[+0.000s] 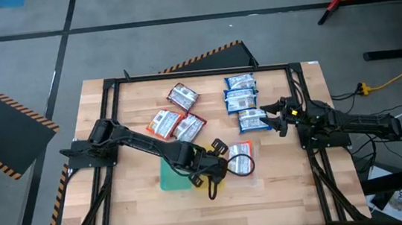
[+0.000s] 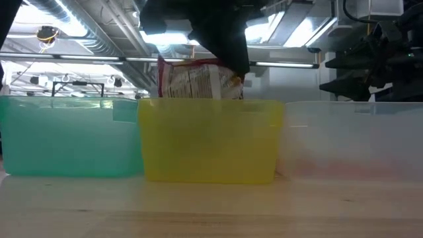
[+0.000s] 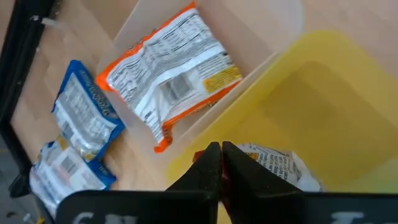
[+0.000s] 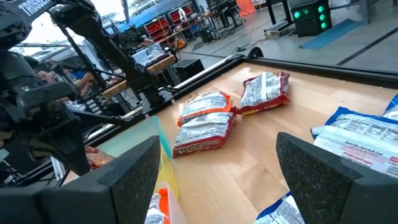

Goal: Sort Maruchan noodles
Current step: Put the middle right red noodle pack into the yellow bin, then put the top blue noodle pack into the green bin

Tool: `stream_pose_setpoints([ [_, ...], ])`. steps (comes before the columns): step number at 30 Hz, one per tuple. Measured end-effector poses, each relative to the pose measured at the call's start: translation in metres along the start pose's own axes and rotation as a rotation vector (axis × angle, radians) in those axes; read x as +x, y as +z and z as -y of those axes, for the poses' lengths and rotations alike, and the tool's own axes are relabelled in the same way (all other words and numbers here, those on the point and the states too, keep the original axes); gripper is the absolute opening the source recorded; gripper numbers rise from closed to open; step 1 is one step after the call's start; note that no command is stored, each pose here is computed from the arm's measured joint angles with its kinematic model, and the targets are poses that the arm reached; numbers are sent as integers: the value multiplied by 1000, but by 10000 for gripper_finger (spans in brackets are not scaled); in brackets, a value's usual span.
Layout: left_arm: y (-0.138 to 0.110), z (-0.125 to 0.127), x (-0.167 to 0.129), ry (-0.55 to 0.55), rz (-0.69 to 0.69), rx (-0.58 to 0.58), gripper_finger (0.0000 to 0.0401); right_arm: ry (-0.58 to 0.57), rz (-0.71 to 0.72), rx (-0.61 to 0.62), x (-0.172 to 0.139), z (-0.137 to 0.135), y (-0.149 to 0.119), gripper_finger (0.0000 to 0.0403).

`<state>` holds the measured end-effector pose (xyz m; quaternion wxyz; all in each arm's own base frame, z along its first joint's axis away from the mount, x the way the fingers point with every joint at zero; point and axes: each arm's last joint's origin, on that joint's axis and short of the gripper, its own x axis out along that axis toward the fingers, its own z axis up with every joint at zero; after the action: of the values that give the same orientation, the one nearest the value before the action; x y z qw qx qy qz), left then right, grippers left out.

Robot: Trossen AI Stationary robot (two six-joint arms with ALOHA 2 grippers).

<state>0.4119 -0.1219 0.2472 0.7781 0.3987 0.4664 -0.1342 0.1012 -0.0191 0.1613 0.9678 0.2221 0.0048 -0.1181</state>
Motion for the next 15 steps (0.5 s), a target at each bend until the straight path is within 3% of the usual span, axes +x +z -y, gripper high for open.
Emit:
stream_pose_setpoints([
  [10,4,2,0,-103,89,-2,71,23,-12,0,0,-1,0,305],
  [15,5,1,-2,-94,98,-88,88,23,-12,0,0,-1,0,305],
])
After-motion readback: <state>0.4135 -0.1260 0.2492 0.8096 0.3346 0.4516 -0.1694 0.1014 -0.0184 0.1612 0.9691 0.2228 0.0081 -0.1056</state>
